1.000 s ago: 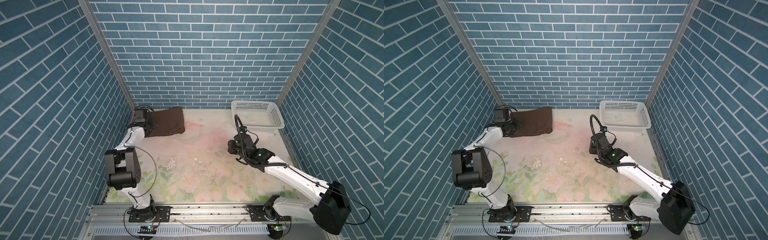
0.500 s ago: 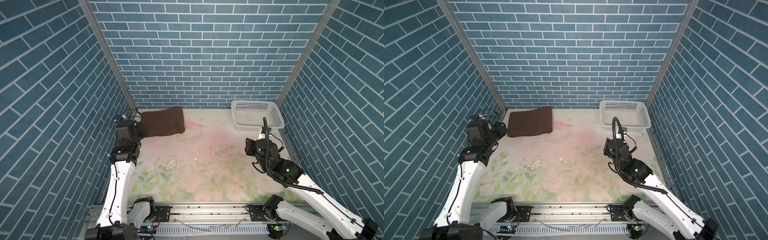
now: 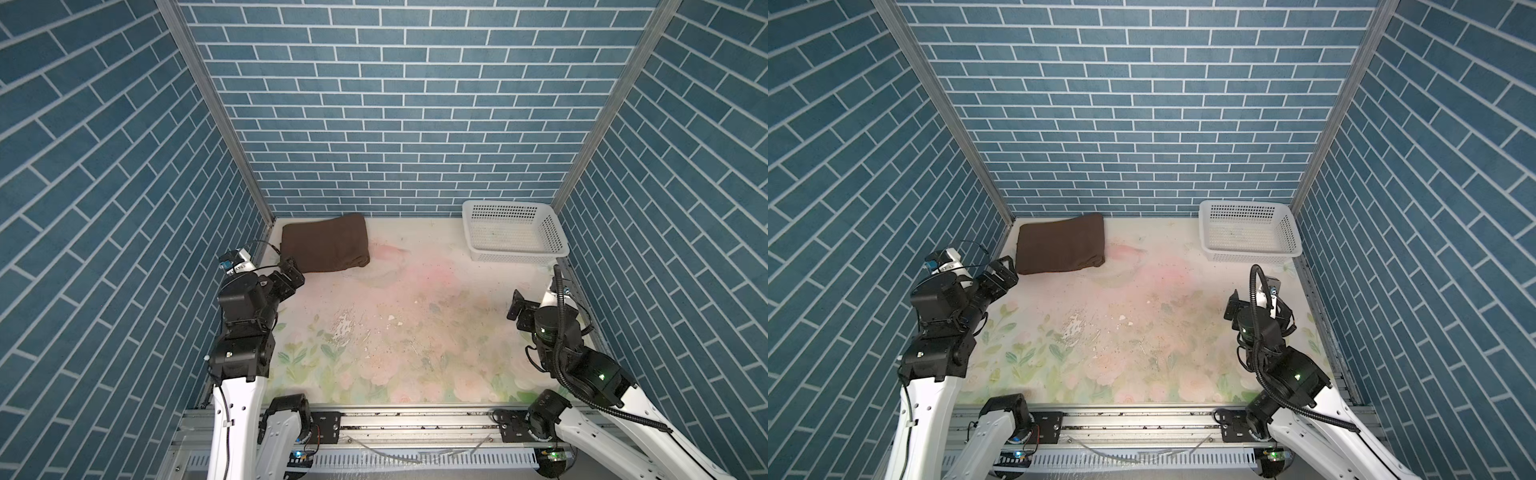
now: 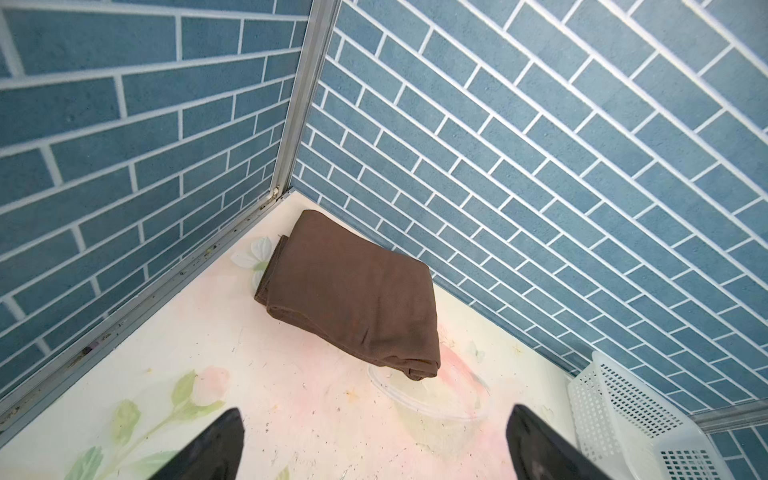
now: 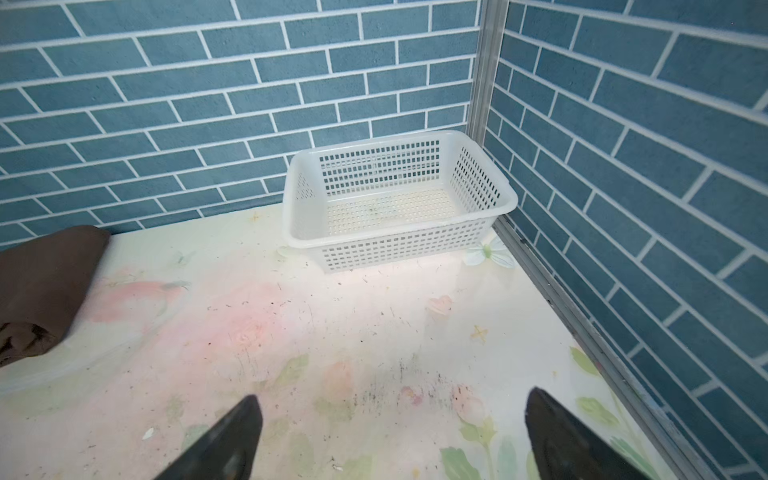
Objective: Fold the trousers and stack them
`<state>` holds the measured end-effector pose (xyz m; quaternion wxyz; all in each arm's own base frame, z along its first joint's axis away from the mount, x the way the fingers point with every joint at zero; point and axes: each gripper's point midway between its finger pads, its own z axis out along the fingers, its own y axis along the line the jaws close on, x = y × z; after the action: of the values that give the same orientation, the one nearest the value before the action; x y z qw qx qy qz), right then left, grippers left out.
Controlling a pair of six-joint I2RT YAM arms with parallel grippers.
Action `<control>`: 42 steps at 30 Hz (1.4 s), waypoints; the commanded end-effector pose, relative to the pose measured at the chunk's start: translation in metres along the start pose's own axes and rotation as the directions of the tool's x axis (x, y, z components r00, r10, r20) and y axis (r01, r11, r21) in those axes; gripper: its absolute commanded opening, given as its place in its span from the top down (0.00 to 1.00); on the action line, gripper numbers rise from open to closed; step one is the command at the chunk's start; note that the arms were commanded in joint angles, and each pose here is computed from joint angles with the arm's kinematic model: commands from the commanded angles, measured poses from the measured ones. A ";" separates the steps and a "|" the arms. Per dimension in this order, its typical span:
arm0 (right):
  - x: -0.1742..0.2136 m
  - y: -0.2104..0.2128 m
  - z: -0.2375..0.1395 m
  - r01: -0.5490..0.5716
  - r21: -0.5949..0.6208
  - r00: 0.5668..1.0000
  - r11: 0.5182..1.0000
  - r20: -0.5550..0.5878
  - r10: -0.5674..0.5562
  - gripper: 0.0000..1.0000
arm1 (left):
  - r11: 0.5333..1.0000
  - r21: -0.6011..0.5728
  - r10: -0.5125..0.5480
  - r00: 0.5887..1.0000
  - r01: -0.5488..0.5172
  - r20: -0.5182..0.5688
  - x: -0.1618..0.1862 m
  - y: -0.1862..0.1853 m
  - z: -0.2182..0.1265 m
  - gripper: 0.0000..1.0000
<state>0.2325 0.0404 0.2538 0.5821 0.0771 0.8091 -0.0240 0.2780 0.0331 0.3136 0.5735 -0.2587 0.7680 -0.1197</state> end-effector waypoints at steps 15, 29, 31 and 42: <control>0.060 0.016 0.048 0.360 0.017 0.917 0.933 0.178 -0.357 0.01 | 0.958 -0.058 0.283 0.959 -0.282 -0.001 0.073 0.039 0.048 0.01; 0.084 -0.041 0.149 0.192 0.110 0.980 0.975 0.027 -0.197 0.01 | 0.879 -0.245 0.423 0.906 -0.410 0.001 0.117 0.089 0.118 0.01; 0.078 -0.048 0.167 0.132 0.098 0.990 0.986 0.039 -0.137 0.01 | 0.880 -0.225 0.427 0.904 -0.419 -0.013 0.129 0.091 0.133 0.01; 0.100 -0.072 0.202 0.002 0.059 1.000 0.998 0.011 -0.002 0.01 | 0.846 -0.133 0.523 0.852 -0.516 0.021 0.149 0.082 0.160 0.01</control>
<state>0.3635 -0.0568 0.0707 0.5542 0.1004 0.8218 -0.0860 0.3687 0.0491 0.0921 0.5495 -0.1074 0.8218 0.1059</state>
